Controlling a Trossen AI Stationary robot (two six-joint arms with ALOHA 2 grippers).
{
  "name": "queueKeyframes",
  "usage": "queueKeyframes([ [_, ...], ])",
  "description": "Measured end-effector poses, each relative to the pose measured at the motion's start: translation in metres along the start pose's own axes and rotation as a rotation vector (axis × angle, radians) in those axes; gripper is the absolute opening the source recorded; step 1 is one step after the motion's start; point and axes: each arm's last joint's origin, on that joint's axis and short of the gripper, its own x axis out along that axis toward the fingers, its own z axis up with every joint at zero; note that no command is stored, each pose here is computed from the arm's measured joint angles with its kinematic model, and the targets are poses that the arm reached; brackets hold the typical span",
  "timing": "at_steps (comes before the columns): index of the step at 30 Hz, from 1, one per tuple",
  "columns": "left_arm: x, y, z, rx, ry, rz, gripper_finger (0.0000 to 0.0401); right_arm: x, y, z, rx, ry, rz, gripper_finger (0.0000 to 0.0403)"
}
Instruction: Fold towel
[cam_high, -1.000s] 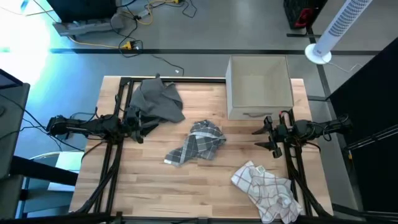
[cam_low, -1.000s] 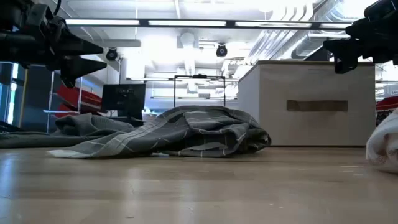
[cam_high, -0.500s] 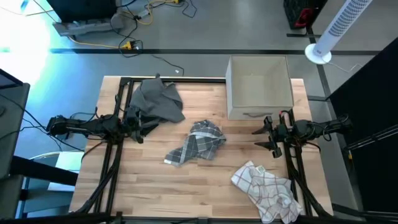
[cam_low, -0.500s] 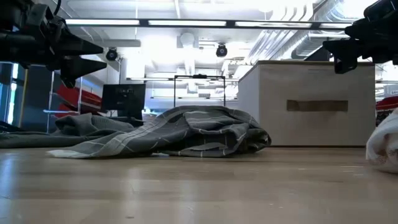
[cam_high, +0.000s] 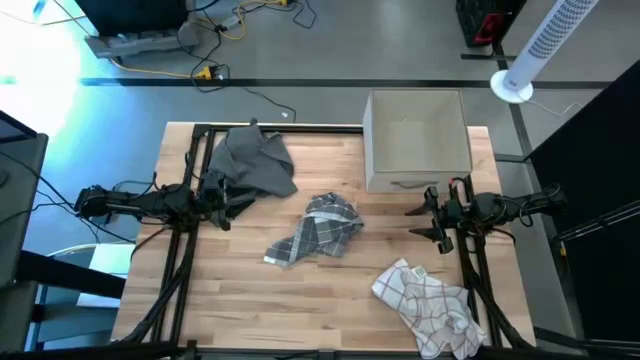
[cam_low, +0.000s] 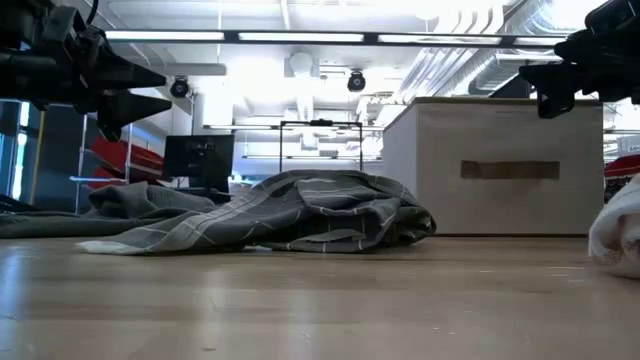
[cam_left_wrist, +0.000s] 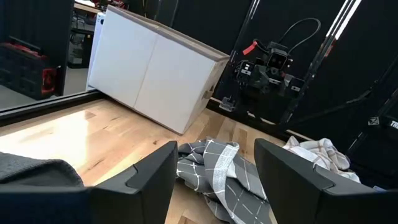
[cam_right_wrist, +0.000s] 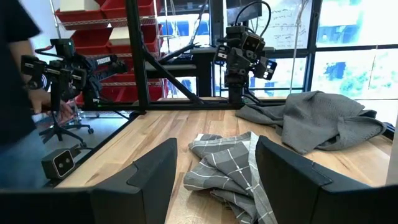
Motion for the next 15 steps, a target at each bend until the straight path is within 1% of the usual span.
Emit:
queueKeyframes([
  [4,0.0,0.0,0.0,0.0,0.0,0.0,0.0206,0.0,0.0,-0.0001,0.0,0.0,0.0,0.0204],
  [6,0.0,0.0001,0.0,0.004,-0.001,0.002,0.0206,0.0,-0.0005,0.0003,-0.001,-0.004,-0.018,0.0204],
  [9,0.0,0.0003,0.0002,0.039,-0.004,0.009,0.0206,0.0,-0.001,0.0005,-0.004,-0.007,-0.035,0.0204],
  [12,0.0,0.0003,0.0002,0.044,-0.004,0.01,0.0206,0.0,-0.0016,0.0014,-0.067,-0.015,-0.057,0.0204],
  [15,0.0,-0.0001,0.0029,0.042,-0.034,0.015,0.0206,-0.0003,-0.0015,0.0082,-0.067,-0.087,-0.062,0.0204],
])
